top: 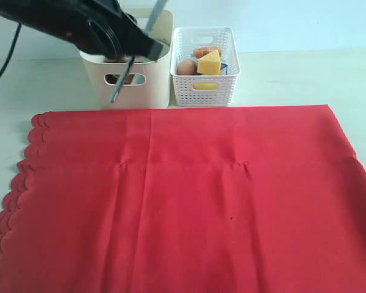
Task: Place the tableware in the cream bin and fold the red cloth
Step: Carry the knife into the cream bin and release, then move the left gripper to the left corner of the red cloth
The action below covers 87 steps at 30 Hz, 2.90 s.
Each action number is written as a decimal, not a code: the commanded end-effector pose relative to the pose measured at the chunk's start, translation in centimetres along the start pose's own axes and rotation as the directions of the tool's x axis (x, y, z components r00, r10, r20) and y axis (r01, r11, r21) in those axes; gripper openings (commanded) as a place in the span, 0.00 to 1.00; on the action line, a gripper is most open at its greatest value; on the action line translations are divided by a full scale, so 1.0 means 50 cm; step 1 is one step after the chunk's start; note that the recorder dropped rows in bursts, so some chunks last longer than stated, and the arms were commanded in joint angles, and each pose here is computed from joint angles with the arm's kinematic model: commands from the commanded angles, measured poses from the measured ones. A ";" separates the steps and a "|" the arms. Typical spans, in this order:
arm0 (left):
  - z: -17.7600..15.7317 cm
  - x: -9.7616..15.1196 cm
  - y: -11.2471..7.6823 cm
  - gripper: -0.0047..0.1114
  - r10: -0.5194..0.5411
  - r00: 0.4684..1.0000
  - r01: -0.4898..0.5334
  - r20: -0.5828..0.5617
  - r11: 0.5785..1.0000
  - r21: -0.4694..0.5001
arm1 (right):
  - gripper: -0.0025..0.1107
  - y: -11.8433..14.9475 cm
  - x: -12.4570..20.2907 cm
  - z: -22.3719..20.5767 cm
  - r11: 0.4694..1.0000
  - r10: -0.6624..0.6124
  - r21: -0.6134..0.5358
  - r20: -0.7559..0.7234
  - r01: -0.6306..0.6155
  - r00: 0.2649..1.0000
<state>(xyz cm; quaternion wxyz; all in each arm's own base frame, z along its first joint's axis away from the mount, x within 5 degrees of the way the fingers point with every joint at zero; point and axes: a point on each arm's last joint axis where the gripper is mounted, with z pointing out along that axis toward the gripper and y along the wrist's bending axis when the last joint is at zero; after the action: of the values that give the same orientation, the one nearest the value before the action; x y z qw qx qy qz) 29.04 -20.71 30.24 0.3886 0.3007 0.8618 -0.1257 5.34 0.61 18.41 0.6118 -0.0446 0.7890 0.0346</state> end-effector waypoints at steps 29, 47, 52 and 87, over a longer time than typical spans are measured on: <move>0.219 -0.023 0.259 0.04 -0.164 0.882 0.277 0.442 0.939 -0.204 | 0.02 -0.001 0.001 0.000 1.000 0.001 0.005 0.012 -0.001 1.000; 0.346 0.058 0.270 0.04 -0.218 0.930 0.286 0.298 0.935 -0.209 | 0.02 -0.001 0.001 0.000 1.000 0.001 0.005 0.012 -0.001 1.000; 0.350 0.063 0.270 0.05 -0.220 0.931 0.286 0.290 0.935 -0.210 | 0.02 -0.001 0.001 0.000 1.000 0.001 0.005 0.012 -0.001 1.000; 0.094 0.012 0.213 0.47 -0.264 0.943 0.228 -0.205 0.956 -0.182 | 0.02 -0.001 0.001 0.000 1.000 0.001 0.005 0.012 -0.001 1.000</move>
<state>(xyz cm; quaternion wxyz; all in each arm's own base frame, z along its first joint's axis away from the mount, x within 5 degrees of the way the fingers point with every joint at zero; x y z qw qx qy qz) 38.91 -14.49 26.14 0.3159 0.1678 0.9310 -0.0726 5.34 0.61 18.41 0.6118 -0.0446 0.7890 0.0346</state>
